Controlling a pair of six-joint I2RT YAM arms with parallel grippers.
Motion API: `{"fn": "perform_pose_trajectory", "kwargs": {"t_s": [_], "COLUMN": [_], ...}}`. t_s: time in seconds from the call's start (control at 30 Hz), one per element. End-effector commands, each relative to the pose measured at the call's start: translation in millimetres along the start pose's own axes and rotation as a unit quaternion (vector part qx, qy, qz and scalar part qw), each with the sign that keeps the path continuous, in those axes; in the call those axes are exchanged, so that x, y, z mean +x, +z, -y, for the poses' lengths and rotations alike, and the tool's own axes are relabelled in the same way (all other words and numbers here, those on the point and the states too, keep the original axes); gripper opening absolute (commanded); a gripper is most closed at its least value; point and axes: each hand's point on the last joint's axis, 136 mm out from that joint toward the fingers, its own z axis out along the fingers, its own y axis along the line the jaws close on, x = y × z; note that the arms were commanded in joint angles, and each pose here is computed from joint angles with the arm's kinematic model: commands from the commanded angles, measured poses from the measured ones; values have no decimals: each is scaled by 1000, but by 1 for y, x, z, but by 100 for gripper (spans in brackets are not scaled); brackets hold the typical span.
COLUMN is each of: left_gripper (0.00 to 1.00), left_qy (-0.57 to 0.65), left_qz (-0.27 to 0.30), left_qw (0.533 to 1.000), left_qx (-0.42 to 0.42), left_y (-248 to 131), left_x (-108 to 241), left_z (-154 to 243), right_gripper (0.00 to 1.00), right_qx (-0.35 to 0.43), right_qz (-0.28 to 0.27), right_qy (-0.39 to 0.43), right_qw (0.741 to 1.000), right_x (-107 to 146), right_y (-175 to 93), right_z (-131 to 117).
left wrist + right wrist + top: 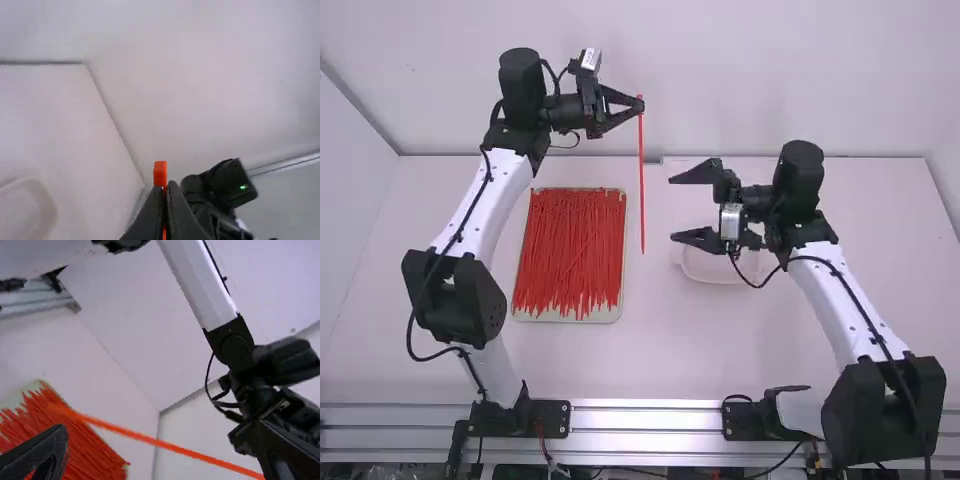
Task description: Fasten the cable tie
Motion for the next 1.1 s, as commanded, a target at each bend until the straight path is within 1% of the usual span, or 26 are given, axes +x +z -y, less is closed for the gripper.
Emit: {"fn": "perform_pose_trajectory", "kwargs": {"t_s": [0.0, 0.23, 0.47, 0.5, 0.53, 0.57, 0.67, 0.7, 0.77, 0.8, 0.83, 0.87, 0.93, 1.0, 1.07], "left_gripper": [3, 2, 2, 2, 2, 2, 2, 2, 2, 2, 2, 2, 2, 2, 2], "left_qy": [-53, -88, -95, -99, -100, -100, -102, -104, -108, -111, -113, -114, -114, -114, -116], "left_qz": [-8, -11, -18, -22, -22, -22, -12, -11, -6, -3, -4, -6, -7, -2, 5], "left_qw": [999, 996, 995, 995, 995, 995, 995, 994, 994, 994, 993, 993, 993, 993, 993], "left_qx": [7, -5, -7, -8, -8, -8, -14, -16, -20, -23, -24, -25, -24, -27, -31], "left_y": [-3, 5, 16, 18, 19, 19, 20, 20, 20, 19, 19, 21, 22, 23, 23], "left_x": [2, 8, 15, 18, 18, 18, 16, 16, 15, 14, 15, 17, 18, 16, 14], "left_z": [12, 5, 5, 5, 5, 5, 0, -1, -6, -7, -8, -8, -8, -9, -10], "right_gripper": [99, 99, 99, 98, 95, 95, 81, 77, 74, 68, 68, 65, 56, 51, 50], "right_qx": [-2, -6, -8, -8, -8, -8, -10, -9, -9, -9, -9, -10, -10, -10, -9], "right_qz": [9, 26, 33, 34, 35, 35, 40, 39, 39, 39, 40, 41, 43, 41, 41], "right_qy": [-97, -196, -220, -222, -226, -227, -237, -239, -242, -244, -244, -245, -247, -247, -254], "right_qw": [995, 980, 975, 975, 974, 973, 971, 970, 969, 969, 969, 969, 968, 968, 966], "right_x": [0, 1, -2, -3, -3, -4, -6, -6, -6, -6, -6, -6, -7, -7, -7], "right_y": [-2, 8, 12, 12, 13, 13, 16, 16, 16, 16, 16, 17, 18, 17, 17], "right_z": [-9, -28, -28, -27, -27, -27, -27, -26, -25, -25, -25, -26, -26, -25, -24]}}
